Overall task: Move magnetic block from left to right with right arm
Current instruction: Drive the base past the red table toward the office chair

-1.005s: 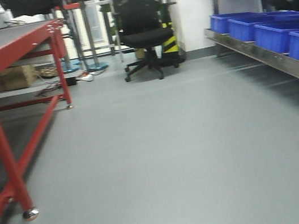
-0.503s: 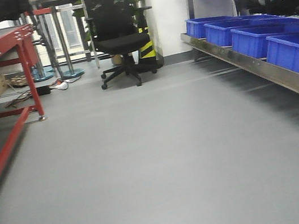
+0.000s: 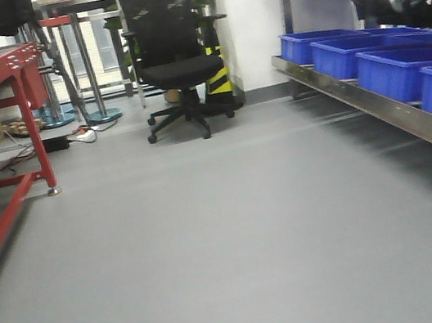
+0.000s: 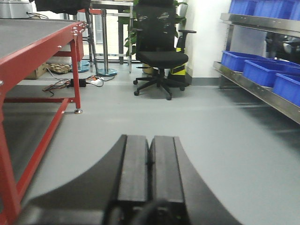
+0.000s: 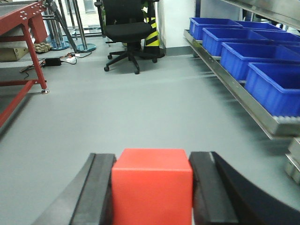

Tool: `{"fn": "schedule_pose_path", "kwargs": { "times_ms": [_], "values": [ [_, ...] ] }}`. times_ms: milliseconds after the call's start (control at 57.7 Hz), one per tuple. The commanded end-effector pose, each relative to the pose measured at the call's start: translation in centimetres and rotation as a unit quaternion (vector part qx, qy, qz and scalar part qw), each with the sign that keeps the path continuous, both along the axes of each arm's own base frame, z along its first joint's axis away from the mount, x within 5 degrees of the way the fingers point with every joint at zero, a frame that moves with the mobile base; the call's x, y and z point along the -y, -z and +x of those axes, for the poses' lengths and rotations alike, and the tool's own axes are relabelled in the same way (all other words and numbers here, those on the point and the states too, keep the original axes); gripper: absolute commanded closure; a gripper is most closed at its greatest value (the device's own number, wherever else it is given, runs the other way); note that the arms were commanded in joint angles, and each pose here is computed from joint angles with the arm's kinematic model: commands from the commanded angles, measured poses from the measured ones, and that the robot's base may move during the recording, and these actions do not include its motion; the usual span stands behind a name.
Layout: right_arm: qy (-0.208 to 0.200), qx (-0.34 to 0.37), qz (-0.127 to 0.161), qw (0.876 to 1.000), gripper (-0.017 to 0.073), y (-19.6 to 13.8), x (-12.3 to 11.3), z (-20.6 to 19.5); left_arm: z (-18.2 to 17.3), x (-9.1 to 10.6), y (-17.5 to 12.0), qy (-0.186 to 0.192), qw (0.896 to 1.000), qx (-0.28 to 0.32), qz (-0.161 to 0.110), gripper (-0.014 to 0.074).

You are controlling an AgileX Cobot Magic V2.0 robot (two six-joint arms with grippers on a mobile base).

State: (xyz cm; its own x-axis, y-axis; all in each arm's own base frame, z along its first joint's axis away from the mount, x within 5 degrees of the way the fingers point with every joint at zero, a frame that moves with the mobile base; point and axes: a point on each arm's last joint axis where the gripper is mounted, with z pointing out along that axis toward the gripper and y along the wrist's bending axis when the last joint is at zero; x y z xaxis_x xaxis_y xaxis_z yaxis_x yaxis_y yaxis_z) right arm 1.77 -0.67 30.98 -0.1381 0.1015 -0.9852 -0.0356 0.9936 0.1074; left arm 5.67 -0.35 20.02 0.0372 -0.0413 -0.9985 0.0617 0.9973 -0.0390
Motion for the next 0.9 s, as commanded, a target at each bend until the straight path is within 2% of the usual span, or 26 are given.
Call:
{"fn": "schedule_pose_path", "kwargs": {
  "times_ms": [0, 884],
  "values": [
    [-0.003, 0.047, -0.006, 0.999, 0.0326, -1.53, -0.05, 0.08, -0.07, -0.07, -0.52, -0.003, 0.999, 0.040, -0.008, 0.0720],
    [-0.003, 0.047, -0.006, 0.999, 0.0326, -1.53, -0.05, 0.08, -0.07, -0.07, -0.52, -0.003, 0.999, 0.040, -0.008, 0.0720]
  ]
}}
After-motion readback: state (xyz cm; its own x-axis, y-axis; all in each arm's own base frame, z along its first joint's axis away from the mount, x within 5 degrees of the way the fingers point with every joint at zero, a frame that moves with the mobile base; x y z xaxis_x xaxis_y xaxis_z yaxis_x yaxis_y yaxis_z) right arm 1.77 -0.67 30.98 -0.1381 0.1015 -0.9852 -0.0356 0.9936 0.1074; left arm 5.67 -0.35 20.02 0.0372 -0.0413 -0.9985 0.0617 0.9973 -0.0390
